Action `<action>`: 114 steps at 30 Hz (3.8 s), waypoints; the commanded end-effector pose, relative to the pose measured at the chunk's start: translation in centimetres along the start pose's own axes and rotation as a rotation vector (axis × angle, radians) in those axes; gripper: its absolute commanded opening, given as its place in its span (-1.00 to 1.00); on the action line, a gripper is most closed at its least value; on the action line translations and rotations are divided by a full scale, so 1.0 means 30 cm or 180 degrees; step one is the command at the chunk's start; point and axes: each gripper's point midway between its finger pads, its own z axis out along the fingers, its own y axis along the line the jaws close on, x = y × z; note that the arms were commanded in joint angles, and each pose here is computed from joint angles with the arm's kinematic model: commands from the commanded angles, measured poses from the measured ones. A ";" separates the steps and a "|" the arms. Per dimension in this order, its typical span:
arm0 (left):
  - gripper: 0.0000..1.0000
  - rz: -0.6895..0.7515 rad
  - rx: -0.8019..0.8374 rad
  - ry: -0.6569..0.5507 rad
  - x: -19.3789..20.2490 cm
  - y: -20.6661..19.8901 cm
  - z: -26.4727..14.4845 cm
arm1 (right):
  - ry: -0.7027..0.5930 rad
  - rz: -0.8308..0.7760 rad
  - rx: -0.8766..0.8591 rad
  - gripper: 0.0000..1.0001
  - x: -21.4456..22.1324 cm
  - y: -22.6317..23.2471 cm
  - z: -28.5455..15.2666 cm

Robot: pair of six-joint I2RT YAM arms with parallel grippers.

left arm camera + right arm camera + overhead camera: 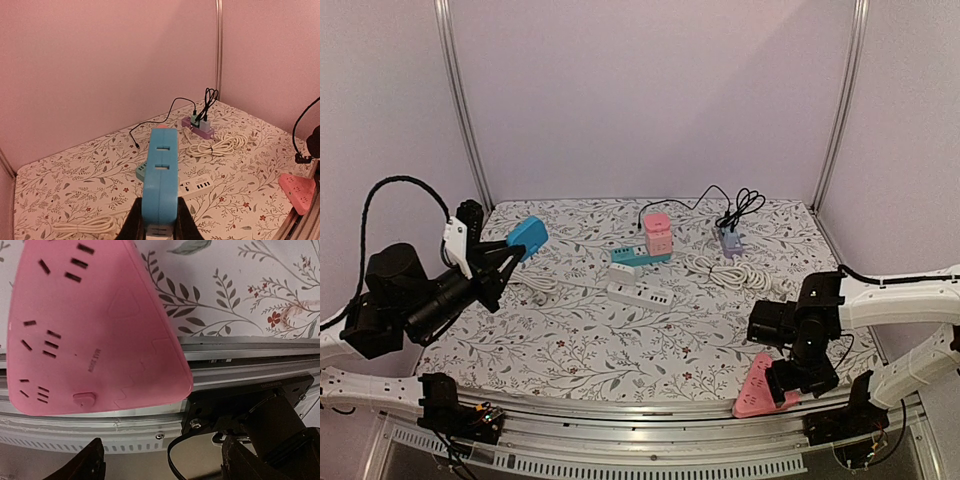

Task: Insert the plug
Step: Adjust the socket at the center of the board.

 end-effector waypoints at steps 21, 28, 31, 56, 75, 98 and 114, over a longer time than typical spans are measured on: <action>-1.00 -0.0011 -0.0028 -0.0095 -0.038 0.014 -0.025 | -0.0738 -0.0425 0.0130 0.44 -0.272 0.305 0.007; -1.00 0.0031 -0.0047 -0.0071 -0.035 0.014 -0.024 | -0.0725 -0.0592 0.0363 0.48 -0.307 0.304 0.019; -1.00 0.0033 -0.0051 -0.0076 -0.035 0.014 -0.025 | -0.0829 -0.0494 0.0303 0.57 -0.303 0.269 -0.039; -1.00 0.0091 0.0008 -0.0073 -0.032 -0.005 -0.023 | -0.0370 0.0272 -0.1462 0.97 -0.175 0.242 0.088; -1.00 0.0114 -0.0058 -0.0058 -0.034 0.010 -0.034 | -0.0607 0.0931 -0.2031 0.78 -0.336 0.530 0.018; -1.00 0.0255 0.0139 0.0039 -0.014 -0.044 -0.033 | -0.1378 -0.2028 -0.0457 0.92 -0.254 0.521 -0.232; -1.00 0.0310 0.0111 0.0024 -0.014 -0.037 -0.041 | -0.1957 -0.5223 0.0950 0.86 -0.247 0.869 -0.099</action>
